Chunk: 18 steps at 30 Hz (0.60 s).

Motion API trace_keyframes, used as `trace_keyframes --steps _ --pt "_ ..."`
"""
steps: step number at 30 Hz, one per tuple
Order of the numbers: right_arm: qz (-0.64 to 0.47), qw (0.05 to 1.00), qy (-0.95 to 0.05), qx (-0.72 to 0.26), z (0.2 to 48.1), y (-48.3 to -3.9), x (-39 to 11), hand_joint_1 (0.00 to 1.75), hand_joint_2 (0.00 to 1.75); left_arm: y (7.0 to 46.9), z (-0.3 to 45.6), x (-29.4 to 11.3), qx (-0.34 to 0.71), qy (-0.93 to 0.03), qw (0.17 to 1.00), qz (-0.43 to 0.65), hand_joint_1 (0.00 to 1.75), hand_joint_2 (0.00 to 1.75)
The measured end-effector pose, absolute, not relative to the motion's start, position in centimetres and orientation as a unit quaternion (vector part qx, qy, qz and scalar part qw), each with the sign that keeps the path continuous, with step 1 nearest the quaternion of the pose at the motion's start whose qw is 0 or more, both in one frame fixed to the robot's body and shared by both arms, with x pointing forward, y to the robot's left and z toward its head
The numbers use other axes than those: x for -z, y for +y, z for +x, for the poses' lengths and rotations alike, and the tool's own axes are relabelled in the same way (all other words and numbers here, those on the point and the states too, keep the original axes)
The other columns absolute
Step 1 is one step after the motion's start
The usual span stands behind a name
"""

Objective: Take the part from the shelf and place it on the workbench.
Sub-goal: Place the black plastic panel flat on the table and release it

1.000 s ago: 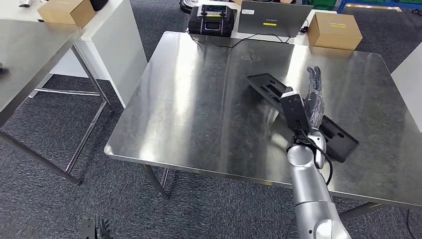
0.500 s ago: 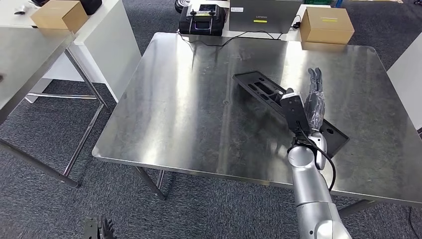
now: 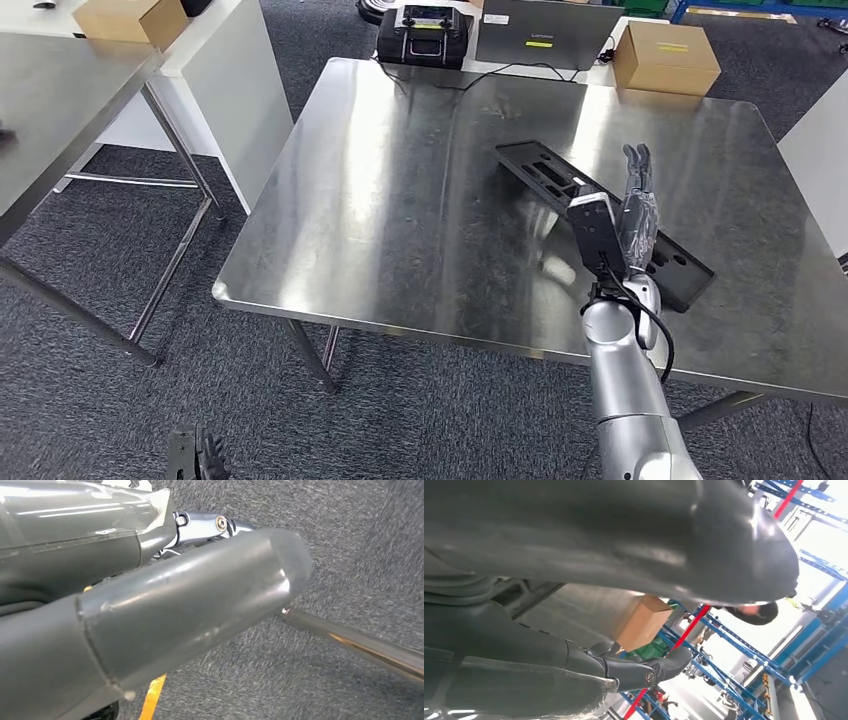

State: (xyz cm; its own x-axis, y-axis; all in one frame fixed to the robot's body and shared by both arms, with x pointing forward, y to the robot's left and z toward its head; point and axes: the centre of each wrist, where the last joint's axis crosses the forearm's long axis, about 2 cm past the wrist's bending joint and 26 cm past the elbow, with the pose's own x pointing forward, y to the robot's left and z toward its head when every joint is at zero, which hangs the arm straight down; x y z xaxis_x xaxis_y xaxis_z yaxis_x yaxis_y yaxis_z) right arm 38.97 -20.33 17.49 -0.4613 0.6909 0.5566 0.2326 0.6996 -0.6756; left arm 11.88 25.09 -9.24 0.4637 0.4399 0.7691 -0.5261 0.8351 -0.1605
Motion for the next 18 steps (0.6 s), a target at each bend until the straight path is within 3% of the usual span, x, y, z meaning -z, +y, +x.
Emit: trace_keyframes --steps 18 --pt "-0.277 0.443 -0.813 -0.258 38.68 -20.52 -17.2 0.0 0.0 24.79 11.11 9.41 -0.283 -0.426 0.858 0.048 0.0 0.0"
